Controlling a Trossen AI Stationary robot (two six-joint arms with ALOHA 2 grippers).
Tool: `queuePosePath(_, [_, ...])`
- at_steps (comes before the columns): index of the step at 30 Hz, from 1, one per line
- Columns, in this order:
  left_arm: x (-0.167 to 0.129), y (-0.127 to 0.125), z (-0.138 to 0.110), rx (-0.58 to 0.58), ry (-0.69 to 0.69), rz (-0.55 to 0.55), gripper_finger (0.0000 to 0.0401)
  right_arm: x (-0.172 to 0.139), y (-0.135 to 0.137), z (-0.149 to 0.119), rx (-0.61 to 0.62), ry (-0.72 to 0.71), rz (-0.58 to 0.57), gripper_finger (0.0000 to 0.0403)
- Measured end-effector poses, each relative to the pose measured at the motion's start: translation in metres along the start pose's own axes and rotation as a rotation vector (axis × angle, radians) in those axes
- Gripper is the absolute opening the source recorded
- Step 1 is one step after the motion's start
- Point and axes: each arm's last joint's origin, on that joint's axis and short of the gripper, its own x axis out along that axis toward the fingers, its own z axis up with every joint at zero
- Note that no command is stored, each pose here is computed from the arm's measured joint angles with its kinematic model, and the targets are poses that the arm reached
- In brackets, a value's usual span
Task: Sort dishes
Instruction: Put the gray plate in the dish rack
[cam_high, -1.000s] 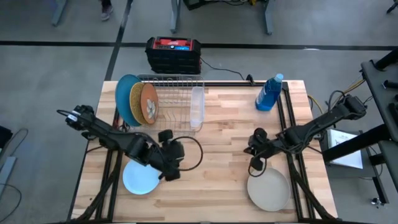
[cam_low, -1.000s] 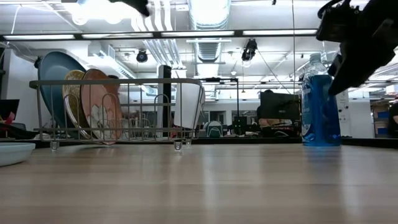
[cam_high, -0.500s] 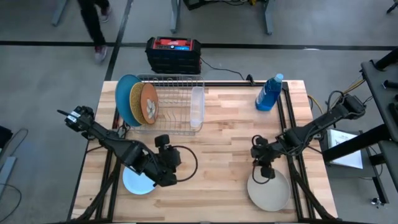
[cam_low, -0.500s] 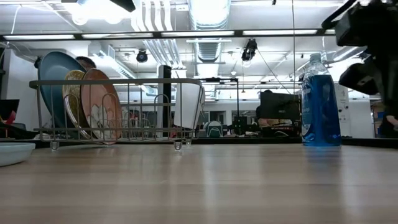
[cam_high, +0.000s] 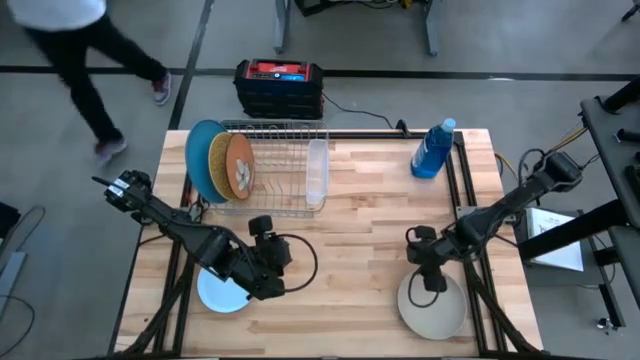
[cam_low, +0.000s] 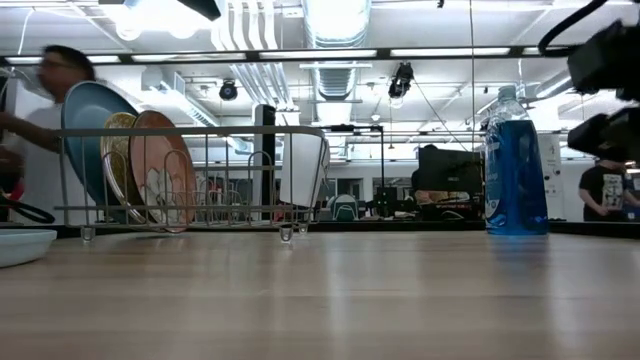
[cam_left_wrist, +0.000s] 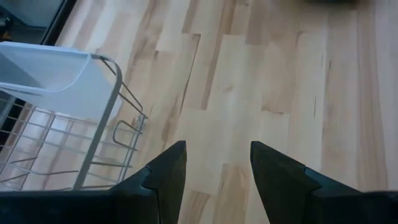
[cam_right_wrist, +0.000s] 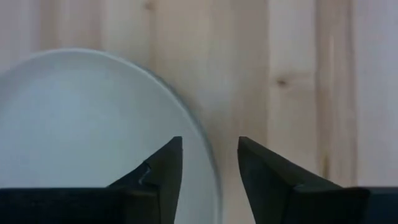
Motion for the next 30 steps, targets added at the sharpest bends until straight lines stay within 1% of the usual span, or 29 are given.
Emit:
queuePosePath(4, [0.001, 0.001, -0.001, 0.008, -0.011, 0.026, 0.0168, 0.013, -0.001, -0.001, 0.004, 0.056, -0.044, 0.0149])
queuePosePath(8, [0.002, 0.001, -0.002, 0.011, -0.016, 0.042, 0.0168, 0.025, -0.001, -0.001, 0.002, 0.117, -0.072, 0.0141])
queuePosePath(11, [0.003, 0.001, -0.003, 0.014, -0.013, 0.045, 0.0168, 0.032, -0.001, -0.003, 0.000, 0.167, -0.078, 0.0129])
queuePosePath(15, [0.005, 0.001, -0.005, 0.019, -0.011, 0.055, 0.0168, 0.036, -0.002, -0.004, -0.013, 0.189, -0.082, 0.0101])
queuePosePath(23, [0.009, 0.001, -0.009, 0.022, -0.007, 0.065, 0.0168, 0.029, -0.001, -0.002, -0.025, 0.148, -0.070, 0.0015])
queuePosePath(25, [0.009, 0.001, -0.009, 0.022, -0.016, 0.080, 0.0168, 0.026, -0.001, -0.002, -0.027, 0.126, -0.073, 0.0007])
queuePosePath(30, [0.009, 0.002, -0.008, 0.022, -0.033, 0.104, 0.0168, 0.019, -0.003, 0.000, -0.028, 0.060, -0.105, 0.0005])
